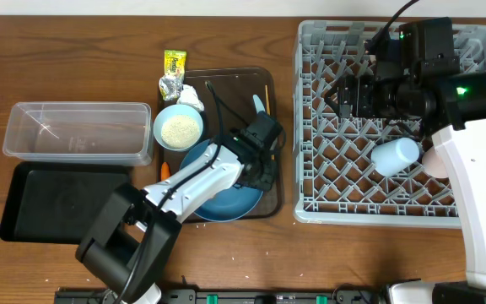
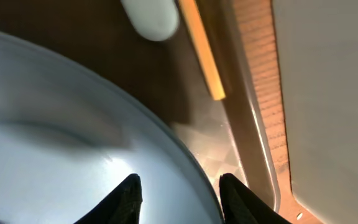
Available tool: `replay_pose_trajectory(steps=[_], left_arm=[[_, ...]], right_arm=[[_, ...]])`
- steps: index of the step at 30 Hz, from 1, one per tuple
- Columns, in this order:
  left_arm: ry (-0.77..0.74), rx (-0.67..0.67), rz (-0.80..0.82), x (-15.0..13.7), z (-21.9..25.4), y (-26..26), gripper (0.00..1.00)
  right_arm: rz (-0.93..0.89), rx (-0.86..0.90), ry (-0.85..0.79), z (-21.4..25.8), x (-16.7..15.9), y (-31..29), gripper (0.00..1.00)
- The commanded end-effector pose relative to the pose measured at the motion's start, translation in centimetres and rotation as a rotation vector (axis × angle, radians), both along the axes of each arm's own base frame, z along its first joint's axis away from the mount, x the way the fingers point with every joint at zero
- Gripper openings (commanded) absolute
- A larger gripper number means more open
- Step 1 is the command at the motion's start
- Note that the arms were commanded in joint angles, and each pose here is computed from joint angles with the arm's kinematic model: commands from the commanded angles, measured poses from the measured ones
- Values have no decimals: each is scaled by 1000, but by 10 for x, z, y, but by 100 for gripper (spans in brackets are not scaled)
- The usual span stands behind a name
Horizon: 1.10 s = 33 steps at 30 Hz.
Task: Sort waste into correct bins and load items into the dishwasher rack
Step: 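Grasp the blue plate's rim with the left gripper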
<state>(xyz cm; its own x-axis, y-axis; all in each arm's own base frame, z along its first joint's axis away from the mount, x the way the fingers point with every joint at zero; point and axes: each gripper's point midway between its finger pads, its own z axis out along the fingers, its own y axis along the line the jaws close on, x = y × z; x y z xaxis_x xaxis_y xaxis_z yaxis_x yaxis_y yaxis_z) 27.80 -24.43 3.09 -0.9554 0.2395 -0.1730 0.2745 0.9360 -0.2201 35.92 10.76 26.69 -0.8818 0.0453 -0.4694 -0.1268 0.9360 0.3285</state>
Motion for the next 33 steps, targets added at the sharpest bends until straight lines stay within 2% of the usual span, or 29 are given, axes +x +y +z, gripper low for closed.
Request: replay_pose_trajectory(steps=[1,6,17,24,26,28,33], left_arm=[[-17,7,76,18,6,11,36],[7,5,142,22,5,21,32],[-55,-40,113,28,9,-3,30],[-29,-7,188,28,-4,3,19],[-28,-7,192,28,-4,3,10],[-27,-8,195,28,-4,3,6],[-32,-14,187,28,2,-1,6]], right_arm=[[18,-13,2,-2,-1,2,83],[18,-14,3,-2,-2,2,83],[18,-14,3,-2,-1,2,84],[18,-14,3,-2,-2,2,84],[18,-14,3,-2,-2,2,84],[18,-14,3,-2,-2,2,85],[18,-13,3,-2,-2,2,85]])
